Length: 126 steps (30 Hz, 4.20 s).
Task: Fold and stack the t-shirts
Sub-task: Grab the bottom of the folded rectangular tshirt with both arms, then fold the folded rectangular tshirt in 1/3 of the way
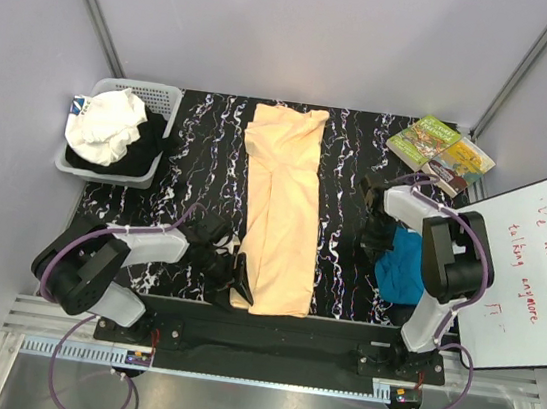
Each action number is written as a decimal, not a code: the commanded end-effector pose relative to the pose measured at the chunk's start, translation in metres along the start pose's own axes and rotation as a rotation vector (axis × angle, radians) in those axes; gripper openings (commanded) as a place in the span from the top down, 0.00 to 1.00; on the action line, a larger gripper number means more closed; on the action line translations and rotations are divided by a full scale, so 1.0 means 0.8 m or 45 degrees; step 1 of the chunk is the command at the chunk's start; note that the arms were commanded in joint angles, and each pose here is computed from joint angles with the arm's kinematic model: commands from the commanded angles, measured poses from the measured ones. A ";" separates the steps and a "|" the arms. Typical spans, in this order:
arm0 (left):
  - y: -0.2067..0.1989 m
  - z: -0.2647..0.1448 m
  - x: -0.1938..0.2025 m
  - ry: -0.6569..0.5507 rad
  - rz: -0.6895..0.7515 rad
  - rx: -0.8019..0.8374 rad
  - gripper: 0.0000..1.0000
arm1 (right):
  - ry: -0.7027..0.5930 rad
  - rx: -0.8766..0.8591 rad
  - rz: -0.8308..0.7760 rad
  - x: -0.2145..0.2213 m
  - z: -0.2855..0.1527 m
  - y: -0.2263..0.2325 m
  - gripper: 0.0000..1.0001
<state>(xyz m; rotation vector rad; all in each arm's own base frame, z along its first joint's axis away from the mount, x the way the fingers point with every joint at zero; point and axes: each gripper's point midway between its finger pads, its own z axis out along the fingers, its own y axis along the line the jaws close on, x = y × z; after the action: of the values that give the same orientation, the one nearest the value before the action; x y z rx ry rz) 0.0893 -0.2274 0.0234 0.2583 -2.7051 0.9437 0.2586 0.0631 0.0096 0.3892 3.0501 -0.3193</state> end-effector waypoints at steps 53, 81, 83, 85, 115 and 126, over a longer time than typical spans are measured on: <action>0.015 -0.012 -0.084 -0.359 0.219 -0.244 1.00 | 0.200 -0.931 -0.250 0.240 -0.108 0.211 1.00; -0.170 -0.150 -0.228 -0.593 0.345 -0.010 1.00 | -0.340 -0.736 -0.318 -0.061 -0.175 0.218 0.99; -0.166 -0.147 -0.247 -0.573 0.326 -0.007 1.00 | -0.375 -0.761 -0.301 -0.090 -0.184 0.227 0.98; -0.171 -0.151 -0.267 -0.570 0.316 0.016 1.00 | -0.353 -0.756 -0.302 -0.104 -0.170 0.238 0.97; -0.159 -0.185 -0.324 -0.504 0.369 0.101 0.01 | -0.593 -1.063 -0.295 -0.250 -0.265 0.270 0.60; -0.158 -0.177 -0.356 -0.518 0.298 0.075 0.01 | -0.104 -1.108 -0.712 -0.121 -0.170 0.321 1.00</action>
<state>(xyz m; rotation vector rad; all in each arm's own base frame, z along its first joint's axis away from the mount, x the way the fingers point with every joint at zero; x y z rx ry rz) 0.4049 -0.2101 0.1090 0.1447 -3.1190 1.1138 0.4495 0.2865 0.1214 -0.3075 2.6939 0.8019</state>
